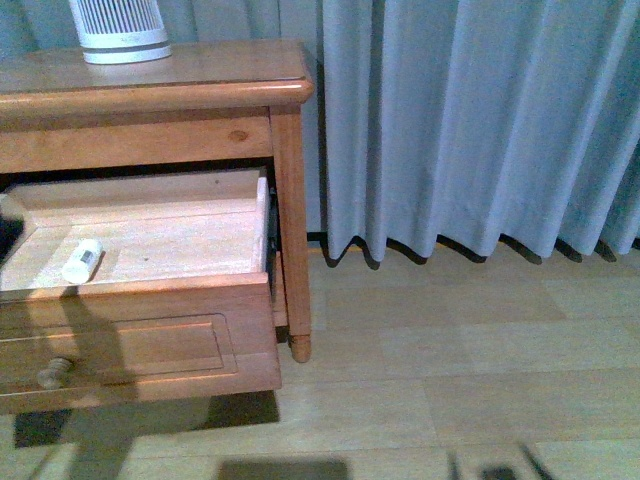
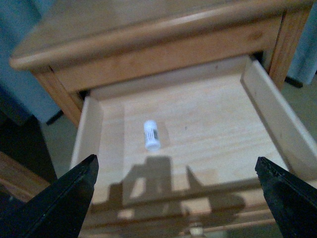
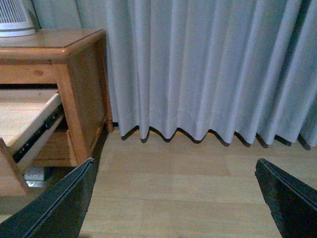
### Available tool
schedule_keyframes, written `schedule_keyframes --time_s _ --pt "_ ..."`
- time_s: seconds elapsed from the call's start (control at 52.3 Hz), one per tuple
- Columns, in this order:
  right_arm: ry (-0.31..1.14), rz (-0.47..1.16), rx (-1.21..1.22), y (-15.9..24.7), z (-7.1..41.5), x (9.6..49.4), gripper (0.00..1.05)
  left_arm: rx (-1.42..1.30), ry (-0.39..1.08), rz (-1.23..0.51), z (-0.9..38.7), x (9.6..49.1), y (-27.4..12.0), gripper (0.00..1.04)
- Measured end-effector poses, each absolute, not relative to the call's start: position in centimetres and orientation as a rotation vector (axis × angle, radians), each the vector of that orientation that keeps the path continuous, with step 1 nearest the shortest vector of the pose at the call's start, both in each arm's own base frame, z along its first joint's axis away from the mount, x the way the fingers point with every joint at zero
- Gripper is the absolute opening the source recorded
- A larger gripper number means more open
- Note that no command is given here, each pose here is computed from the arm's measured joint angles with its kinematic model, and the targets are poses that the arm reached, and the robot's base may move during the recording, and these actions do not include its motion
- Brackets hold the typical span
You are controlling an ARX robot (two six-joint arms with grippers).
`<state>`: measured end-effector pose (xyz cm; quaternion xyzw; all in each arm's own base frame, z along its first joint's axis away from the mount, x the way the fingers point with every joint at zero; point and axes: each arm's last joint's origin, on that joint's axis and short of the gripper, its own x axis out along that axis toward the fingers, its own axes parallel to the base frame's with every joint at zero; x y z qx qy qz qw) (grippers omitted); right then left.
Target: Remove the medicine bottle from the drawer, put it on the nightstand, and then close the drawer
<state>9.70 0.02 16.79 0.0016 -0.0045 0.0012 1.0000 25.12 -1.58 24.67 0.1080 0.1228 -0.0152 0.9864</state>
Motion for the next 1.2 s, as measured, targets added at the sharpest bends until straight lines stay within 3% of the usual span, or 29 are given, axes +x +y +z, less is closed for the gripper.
schedule_keyframes --time_s 0.229,0.535,0.631,0.783,0.86,1.032,1.204 --pt "-0.009 0.002 0.003 0.0 16.8 9.7 0.98 0.269 0.054 0.04 33.1 22.9 -0.2 0.98" --pt "-0.009 0.002 0.003 0.0 16.8 9.7 0.98 0.237 -0.038 0.077 35.8 15.2 -0.7 0.98" --pt "-0.009 0.003 0.003 0.0 16.8 9.7 0.98 0.124 -0.022 -0.001 33.9 13.0 -0.2 0.83" --pt "-0.009 0.003 0.003 0.0 16.8 9.7 0.98 0.032 0.007 -0.004 27.9 10.0 -0.1 0.53" --pt "-0.009 0.003 0.003 0.0 16.8 9.7 0.98 0.016 -0.003 -0.003 25.9 9.8 0.0 0.33" --pt "-0.009 0.003 0.003 0.0 16.8 9.7 0.98 0.009 0.004 -0.003 23.3 9.8 -0.1 0.03" --pt "-0.009 0.002 0.003 0.0 16.8 9.7 0.98 0.005 0.005 -0.004 21.5 9.8 -0.1 0.03"
